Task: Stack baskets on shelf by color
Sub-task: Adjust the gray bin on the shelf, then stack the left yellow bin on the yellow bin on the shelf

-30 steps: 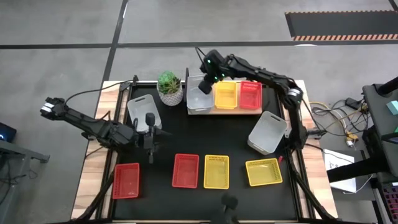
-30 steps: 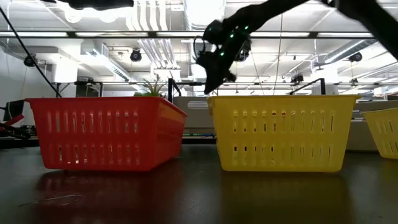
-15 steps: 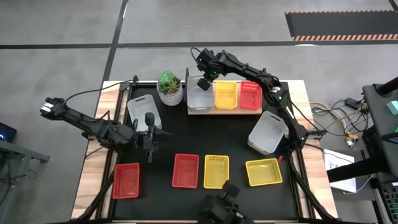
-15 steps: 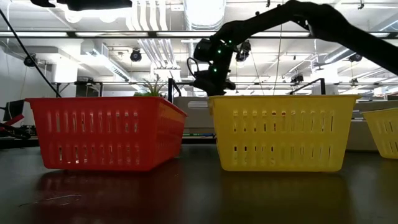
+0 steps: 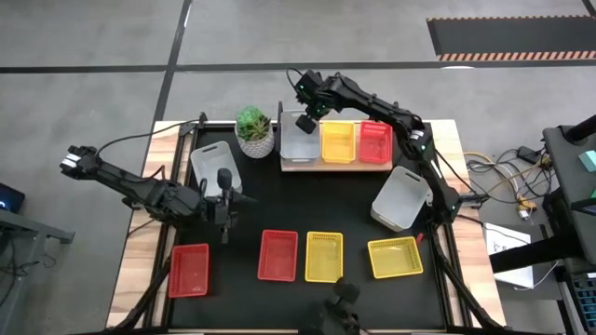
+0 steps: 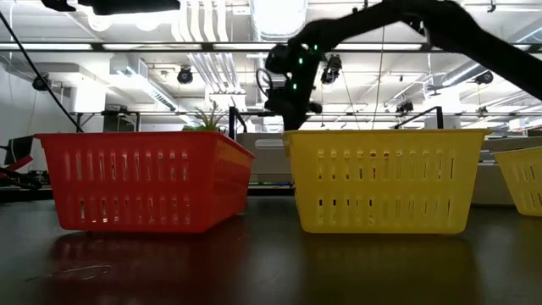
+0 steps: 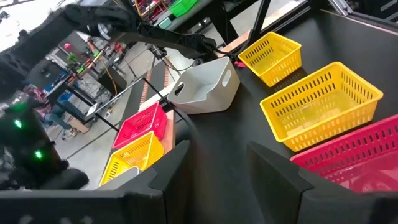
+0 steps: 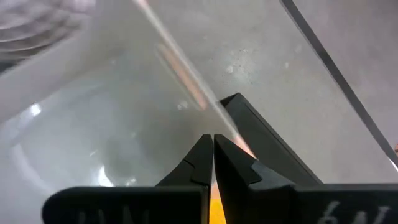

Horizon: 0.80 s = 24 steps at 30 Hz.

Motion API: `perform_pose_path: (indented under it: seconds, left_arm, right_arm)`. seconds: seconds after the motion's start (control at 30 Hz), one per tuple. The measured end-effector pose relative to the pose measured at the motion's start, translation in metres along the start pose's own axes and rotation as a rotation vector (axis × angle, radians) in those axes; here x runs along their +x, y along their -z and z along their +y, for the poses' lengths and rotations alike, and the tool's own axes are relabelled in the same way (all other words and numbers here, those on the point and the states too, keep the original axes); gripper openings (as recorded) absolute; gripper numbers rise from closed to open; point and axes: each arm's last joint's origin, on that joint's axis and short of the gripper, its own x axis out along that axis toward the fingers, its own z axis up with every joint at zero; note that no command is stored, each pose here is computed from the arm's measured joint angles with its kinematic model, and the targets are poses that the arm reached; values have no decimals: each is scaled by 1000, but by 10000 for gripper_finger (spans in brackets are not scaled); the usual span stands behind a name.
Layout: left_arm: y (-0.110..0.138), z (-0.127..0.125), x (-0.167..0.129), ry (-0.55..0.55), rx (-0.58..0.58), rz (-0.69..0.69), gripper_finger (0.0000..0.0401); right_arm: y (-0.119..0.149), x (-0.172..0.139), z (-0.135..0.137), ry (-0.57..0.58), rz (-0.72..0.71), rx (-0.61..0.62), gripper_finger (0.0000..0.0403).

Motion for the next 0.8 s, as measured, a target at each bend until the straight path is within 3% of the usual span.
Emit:
perform_pose_path:
  seconds: [0.17, 0.37, 0.63, 0.8]
  left_arm:
    - [-2, 0, 2, -12, 33, -21, 141]
    - [-9, 3, 3, -41, 37, -79, 141]
    - [-11, 4, 2, -36, -12, -87, 141]
    - [-11, 4, 2, -34, -93, -96, 141]
  right_arm:
    - [8, -48, 37, -49, 10, -73, 8]
    - [35, -108, 110, -146, -41, -209, 8]
    - [112, -149, 220, -360, -266, -377, 8]
    - [168, -151, 259, -475, -343, -428, 8]
